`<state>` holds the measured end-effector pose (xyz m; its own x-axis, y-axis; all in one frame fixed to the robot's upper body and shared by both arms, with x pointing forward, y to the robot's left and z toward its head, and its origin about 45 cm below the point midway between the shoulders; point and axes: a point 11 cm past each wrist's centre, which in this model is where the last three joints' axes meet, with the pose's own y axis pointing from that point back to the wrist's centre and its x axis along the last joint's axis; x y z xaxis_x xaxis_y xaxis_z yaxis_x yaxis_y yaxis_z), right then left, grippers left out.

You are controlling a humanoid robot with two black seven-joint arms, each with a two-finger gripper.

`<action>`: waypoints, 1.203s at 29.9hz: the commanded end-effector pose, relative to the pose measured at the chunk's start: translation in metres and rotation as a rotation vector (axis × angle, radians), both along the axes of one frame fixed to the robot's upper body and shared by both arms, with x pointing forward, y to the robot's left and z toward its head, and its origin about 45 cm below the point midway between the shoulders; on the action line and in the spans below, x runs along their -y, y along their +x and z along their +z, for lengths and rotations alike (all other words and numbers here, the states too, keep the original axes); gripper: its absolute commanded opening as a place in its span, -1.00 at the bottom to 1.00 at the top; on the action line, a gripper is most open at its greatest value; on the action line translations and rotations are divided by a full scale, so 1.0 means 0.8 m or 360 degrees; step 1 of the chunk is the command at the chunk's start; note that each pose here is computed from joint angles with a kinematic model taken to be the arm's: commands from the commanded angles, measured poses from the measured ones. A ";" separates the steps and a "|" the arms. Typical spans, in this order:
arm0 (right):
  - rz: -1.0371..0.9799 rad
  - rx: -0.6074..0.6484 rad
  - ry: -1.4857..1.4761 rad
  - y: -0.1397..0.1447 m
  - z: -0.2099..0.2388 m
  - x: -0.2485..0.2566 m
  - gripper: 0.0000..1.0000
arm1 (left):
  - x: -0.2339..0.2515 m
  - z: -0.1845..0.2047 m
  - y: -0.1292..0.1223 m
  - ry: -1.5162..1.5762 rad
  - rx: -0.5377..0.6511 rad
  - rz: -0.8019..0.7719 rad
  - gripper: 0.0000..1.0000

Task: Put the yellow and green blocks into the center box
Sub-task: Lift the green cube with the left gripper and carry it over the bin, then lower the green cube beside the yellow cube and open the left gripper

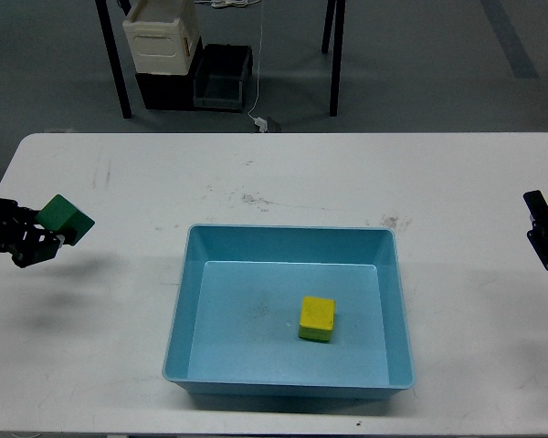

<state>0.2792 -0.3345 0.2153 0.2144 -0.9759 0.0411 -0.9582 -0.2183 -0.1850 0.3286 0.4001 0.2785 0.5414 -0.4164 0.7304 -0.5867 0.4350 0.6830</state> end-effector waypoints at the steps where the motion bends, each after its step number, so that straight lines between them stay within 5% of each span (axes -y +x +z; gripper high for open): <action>1: -0.0002 -0.0002 0.0005 0.000 -0.001 0.000 1.00 | 0.048 0.030 0.002 -0.0055 0.0079 -0.0179 -0.43; 7: 0.0004 -0.0011 0.0006 0.000 -0.003 -0.002 1.00 | 0.162 0.046 -0.004 -0.0208 0.0123 -0.0568 -0.42; 14: 0.0028 -0.0028 0.0010 0.000 -0.008 -0.008 1.00 | 0.264 0.028 -0.010 -0.0033 -0.0060 -0.0914 -0.42; 22: 0.0026 -0.0021 0.0051 0.000 -0.009 -0.015 1.00 | 0.328 -0.016 -0.032 0.0172 -0.0228 -0.1230 -0.38; 28: 0.0019 -0.0019 0.0102 0.000 -0.012 -0.023 1.00 | 0.354 -0.059 -0.017 0.0267 -0.0287 -0.1253 -0.29; 36: -0.0001 -0.0018 0.0229 0.001 -0.011 -0.020 1.00 | 0.351 -0.073 -0.008 0.0268 -0.0318 -0.1195 0.61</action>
<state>0.2797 -0.3166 0.2059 0.2200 -0.9735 -0.0627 -0.9592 -0.2042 -0.1953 0.3193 0.1152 0.2250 0.1636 -0.8197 0.5490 -0.0316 0.5518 0.8334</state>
